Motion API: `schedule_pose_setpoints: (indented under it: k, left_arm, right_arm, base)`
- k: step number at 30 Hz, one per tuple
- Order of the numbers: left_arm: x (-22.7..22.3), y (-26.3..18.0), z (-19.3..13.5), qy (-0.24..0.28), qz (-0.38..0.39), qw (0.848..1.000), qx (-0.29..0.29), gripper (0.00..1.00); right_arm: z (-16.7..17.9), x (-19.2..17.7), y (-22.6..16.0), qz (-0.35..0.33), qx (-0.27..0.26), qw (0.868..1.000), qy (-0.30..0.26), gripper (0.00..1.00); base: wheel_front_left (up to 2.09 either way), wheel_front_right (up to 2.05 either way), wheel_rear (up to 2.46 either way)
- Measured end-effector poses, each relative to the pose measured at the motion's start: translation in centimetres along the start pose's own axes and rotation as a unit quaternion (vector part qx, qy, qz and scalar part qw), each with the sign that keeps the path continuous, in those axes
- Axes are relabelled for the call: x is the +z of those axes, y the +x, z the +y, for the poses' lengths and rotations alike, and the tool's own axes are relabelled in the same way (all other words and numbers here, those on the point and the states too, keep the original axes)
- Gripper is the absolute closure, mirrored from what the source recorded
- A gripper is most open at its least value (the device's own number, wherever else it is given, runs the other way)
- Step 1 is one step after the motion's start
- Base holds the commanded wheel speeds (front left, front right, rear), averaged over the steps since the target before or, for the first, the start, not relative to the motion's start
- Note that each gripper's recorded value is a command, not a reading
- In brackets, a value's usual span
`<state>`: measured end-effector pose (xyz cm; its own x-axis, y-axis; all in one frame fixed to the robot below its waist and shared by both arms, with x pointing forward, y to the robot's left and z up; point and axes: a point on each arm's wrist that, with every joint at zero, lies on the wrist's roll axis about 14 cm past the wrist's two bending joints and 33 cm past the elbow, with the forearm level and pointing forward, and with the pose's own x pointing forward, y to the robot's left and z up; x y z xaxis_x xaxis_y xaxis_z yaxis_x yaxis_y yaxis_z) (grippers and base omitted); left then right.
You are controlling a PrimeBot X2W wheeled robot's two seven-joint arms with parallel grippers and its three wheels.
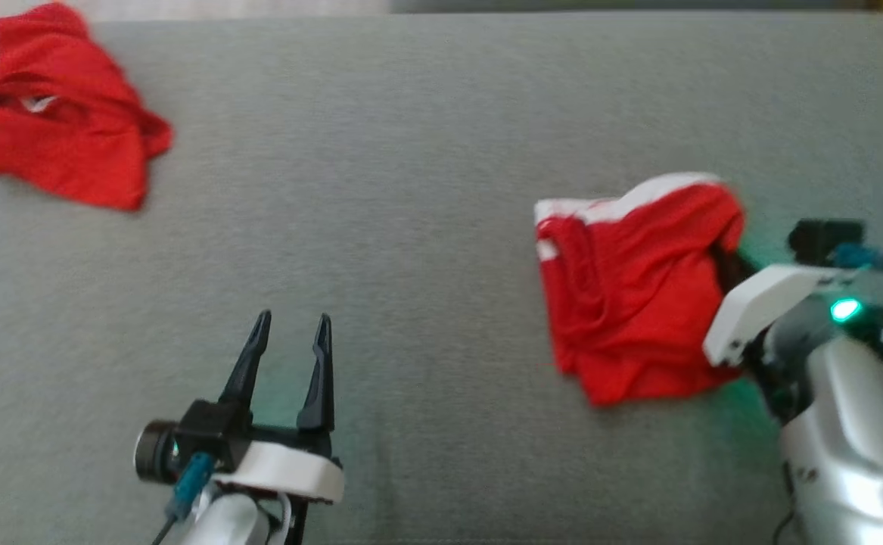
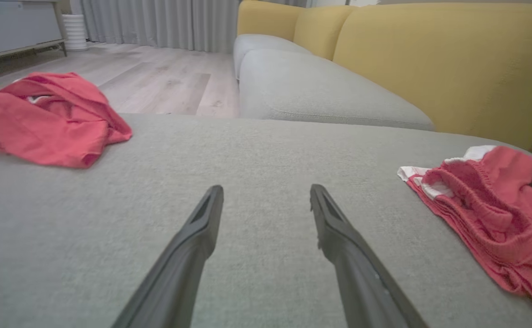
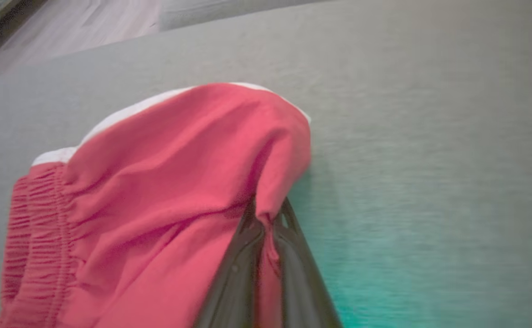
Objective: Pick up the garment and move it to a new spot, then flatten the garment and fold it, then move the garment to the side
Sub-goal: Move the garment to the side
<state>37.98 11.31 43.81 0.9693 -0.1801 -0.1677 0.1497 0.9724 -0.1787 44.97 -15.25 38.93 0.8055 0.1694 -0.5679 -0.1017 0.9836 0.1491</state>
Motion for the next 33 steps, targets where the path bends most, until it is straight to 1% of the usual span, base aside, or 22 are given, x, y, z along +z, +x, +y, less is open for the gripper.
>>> schedule_pose_setpoints:
  k: [5,10,15,19,22,26,33]
  left_arm:
    - [0.1,2.8,-2.8,0.003,-0.002,0.999,-0.052,0.0]
    - [-0.5,5.3,-5.2,0.018,0.008,0.995,-0.101,0.0]
    - [-1.2,7.5,-7.9,0.022,0.017,0.989,-0.148,0.0]
    - [-1.8,8.4,-9.0,0.018,0.026,0.986,-0.163,0.0]
    - [-2.2,8.5,-9.1,0.017,0.032,0.985,-0.168,0.0]
    - [-1.9,8.1,-8.1,0.024,0.03,0.988,-0.153,0.0]
    - [-1.0,7.3,-5.0,0.032,0.023,0.993,-0.109,0.0]
  right_arm:
    - [-6.0,1.9,-1.5,-0.033,-0.066,0.997,0.0,1.0]
    - [-10.9,1.8,-3.7,-0.046,-0.125,0.991,0.017,1.0]
    - [-13.9,1.6,-5.2,-0.055,-0.165,0.984,0.03,1.0]
    - [-14.9,1.1,-5.4,-0.05,-0.177,0.982,0.034,1.0]
    - [-14.7,1.1,-4.6,-0.046,-0.172,0.984,0.029,1.0]
    - [-14.9,3.3,-3.4,-0.055,-0.167,0.984,0.004,1.0]
    - [-18.2,7.2,-2.2,-0.059,-0.197,0.977,-0.048,1.0]
  base:
    - [0.0,0.0,0.0]
    - [0.0,0.0,0.0]
    - [0.0,0.0,0.0]
    - [0.0,0.0,0.0]
    - [0.0,0.0,0.0]
    - [0.0,0.0,0.0]
    - [0.0,0.0,0.0]
